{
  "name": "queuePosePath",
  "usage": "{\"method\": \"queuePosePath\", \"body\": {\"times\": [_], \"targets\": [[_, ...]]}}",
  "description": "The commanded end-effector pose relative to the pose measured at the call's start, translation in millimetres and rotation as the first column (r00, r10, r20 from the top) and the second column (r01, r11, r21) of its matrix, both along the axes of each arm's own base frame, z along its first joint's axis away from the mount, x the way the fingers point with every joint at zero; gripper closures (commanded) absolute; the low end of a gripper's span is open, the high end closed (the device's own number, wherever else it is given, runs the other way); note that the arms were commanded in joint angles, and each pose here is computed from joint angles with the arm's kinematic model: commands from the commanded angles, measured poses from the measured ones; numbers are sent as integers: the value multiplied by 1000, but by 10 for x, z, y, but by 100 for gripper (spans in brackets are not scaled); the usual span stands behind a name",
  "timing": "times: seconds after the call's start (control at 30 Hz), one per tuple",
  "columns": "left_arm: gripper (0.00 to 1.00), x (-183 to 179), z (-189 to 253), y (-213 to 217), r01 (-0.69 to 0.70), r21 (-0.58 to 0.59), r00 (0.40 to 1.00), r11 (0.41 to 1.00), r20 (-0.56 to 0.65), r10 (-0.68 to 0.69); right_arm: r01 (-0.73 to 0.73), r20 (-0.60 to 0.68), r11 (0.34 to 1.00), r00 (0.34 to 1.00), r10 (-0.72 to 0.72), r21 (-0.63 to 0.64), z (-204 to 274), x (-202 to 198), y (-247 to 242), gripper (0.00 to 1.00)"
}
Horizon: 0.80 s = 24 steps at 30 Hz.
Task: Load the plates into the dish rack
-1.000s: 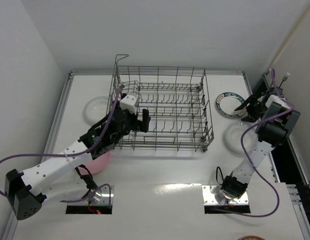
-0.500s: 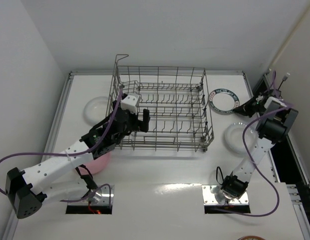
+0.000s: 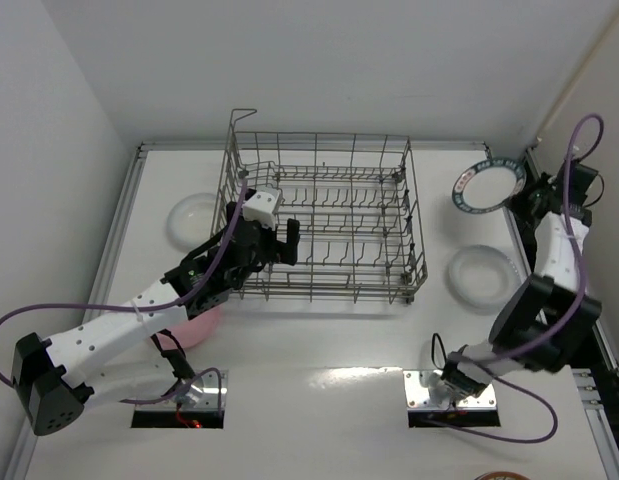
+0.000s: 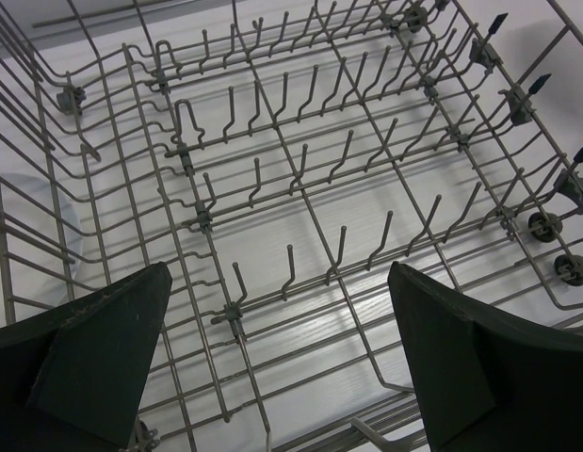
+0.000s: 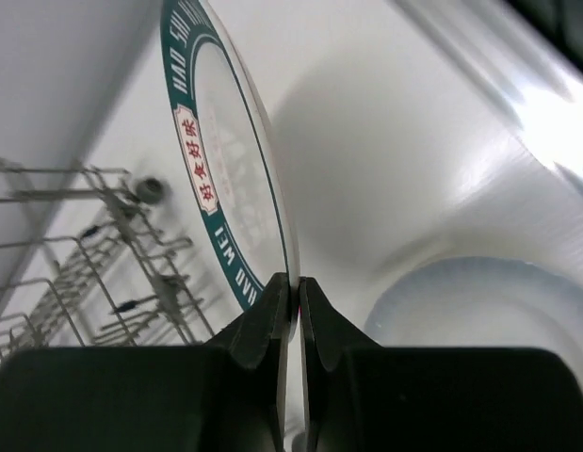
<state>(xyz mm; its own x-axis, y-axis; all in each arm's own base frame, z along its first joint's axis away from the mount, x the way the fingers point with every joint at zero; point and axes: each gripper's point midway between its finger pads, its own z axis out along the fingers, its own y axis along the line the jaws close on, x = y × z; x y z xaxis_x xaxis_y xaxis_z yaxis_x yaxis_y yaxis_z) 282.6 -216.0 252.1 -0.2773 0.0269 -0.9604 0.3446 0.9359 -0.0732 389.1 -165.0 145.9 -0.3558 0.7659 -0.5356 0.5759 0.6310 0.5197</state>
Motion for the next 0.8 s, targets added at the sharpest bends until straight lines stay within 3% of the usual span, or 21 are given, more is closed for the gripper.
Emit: {"method": "queuePosePath", "body": {"times": [0.0,0.13,0.27,0.4,0.63,0.77], "targets": [[0,9,68,-22,-2,-10,1000,1000,28,2,112,224,970,973,-62,-214,1050,-78,34,100],[0,8,68,-26,-4,-18,1000,1000,25,4,88,312,950,950,11,-300,1604,-264,357,100],[0,0,49,-22,-6,-19,1000,1000,16,7,-36,310,937,939,150,-347,1738,-378,840,100],[0,0,49,-22,-6,-19,1000,1000,16,7,-108,294,912,926,237,-396,1709,-506,1250,100],[0,17,-17,-47,-9,-12,1000,1000,0,9,-275,131,840,918,374,-467,1329,-692,1811,100],[0,22,26,-53,-9,-19,1000,1000,6,9,-238,50,820,950,307,-521,1129,-782,1750,100]]}}
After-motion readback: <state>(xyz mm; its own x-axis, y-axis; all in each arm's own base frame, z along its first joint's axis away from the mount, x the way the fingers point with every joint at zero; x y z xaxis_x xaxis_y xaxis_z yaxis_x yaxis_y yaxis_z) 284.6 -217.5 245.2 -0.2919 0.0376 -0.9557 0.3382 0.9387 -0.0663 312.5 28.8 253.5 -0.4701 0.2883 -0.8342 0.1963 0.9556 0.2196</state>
